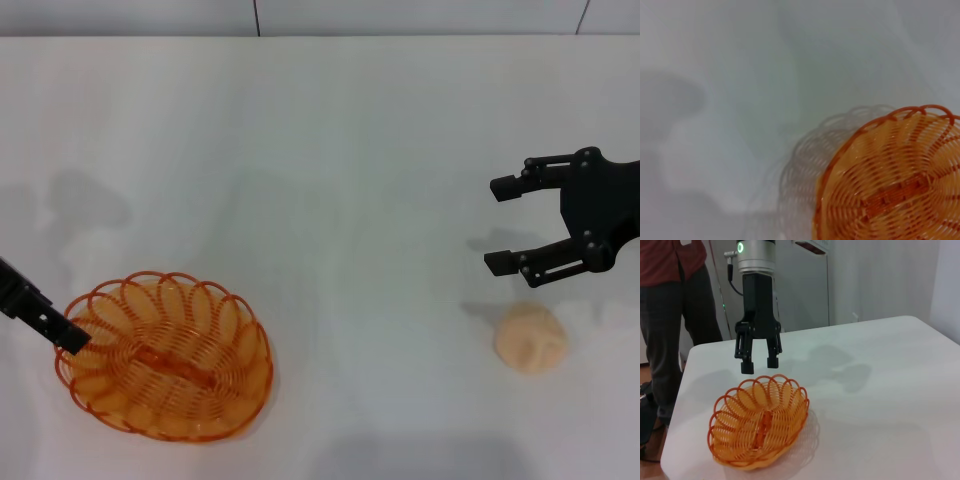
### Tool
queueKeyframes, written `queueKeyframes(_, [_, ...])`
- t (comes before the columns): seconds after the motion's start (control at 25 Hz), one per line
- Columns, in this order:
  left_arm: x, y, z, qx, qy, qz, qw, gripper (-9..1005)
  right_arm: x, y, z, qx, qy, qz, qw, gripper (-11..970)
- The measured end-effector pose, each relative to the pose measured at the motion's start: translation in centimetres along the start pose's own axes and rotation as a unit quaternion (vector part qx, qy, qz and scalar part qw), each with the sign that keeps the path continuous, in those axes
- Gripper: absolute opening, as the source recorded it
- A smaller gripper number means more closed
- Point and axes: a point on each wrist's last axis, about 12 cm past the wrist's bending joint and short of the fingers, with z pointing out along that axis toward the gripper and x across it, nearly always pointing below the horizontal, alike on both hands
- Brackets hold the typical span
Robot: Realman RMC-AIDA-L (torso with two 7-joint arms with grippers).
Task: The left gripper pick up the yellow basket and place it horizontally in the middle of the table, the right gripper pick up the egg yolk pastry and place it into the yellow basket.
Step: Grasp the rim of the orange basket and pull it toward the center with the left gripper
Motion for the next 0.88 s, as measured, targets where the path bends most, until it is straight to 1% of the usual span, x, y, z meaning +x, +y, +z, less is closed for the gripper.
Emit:
queueKeyframes(0.24, [0.4, 0.6, -0.6, -0.014, -0.01, -0.016, 1.0, 876, 0.0, 0.1, -0.1, 0.0, -0.006, 0.002, 1.0, 858])
queueKeyframes(0.52, [0.9, 0.5, 1.1, -0.008, -0.01, -0.026, 1.0, 875, 0.2, 0.2, -0.2, 0.002, -0.007, 0.005, 1.0, 858])
queueKeyframes(0.88, [1.6, 1.0, 2.2, -0.01, -0.019, -0.04, 0.999, 870, 0.3, 0.2, -0.2, 0.002, -0.007, 0.006, 1.0, 858])
